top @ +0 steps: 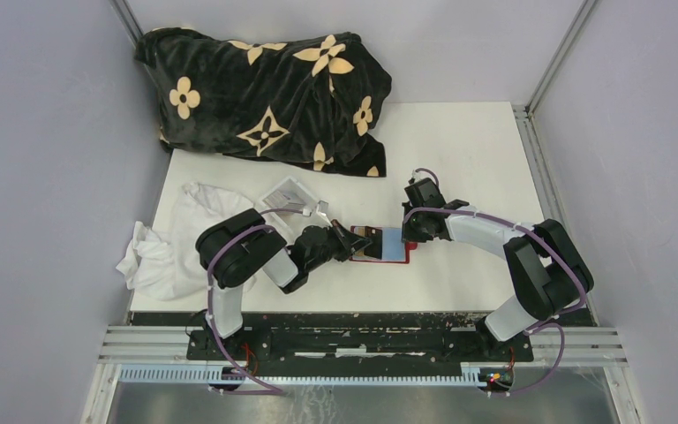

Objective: Put the credit cards into the card holder
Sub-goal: Insert the credit card into the card holder.

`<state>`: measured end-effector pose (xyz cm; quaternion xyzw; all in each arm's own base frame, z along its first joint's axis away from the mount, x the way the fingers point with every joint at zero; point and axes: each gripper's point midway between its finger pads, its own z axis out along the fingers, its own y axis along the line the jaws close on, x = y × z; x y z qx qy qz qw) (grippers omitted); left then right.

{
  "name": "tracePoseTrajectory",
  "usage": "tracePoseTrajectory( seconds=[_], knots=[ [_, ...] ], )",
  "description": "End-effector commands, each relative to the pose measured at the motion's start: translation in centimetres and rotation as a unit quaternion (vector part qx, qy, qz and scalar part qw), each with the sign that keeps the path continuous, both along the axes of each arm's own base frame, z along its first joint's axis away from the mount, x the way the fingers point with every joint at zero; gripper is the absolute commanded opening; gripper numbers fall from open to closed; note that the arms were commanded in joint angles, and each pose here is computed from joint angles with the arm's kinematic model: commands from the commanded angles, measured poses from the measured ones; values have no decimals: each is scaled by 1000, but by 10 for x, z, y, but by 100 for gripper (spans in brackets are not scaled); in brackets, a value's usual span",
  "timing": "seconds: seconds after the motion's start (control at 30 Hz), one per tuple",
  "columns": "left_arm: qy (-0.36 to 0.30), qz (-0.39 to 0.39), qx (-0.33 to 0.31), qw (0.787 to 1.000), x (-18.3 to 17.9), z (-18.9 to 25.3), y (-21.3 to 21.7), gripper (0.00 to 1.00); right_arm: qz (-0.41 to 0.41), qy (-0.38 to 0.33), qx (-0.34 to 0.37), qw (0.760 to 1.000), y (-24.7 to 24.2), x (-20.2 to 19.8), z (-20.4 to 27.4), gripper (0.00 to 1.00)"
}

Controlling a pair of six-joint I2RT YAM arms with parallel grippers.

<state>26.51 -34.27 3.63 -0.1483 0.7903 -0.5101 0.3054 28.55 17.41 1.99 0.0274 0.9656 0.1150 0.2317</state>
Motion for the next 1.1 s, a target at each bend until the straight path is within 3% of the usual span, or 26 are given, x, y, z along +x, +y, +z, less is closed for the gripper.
tracePoseTrajectory(
  seconds=[0.0, 0.43, 0.83, 1.07],
  knots=[
    [-8, -4, -42, 999, -3, 15, -8, 3, -9, -2, -2, 1000, -3, 4, -4, 1],
    [-4, -7, -32, 999, -7, 6, -15, 3, -9, -2, 0, 1000, -2, 4, -3, 1],
    [-23, 51, -22, 998, 1, 8, 4, 3, -10, 1, 0, 1000, -3, 3, -5, 1],
    [-27, 49, -35, 998, 1, 10, -6, 3, -9, 2, 1, 1000, -2, 3, -6, 1]
  ],
)
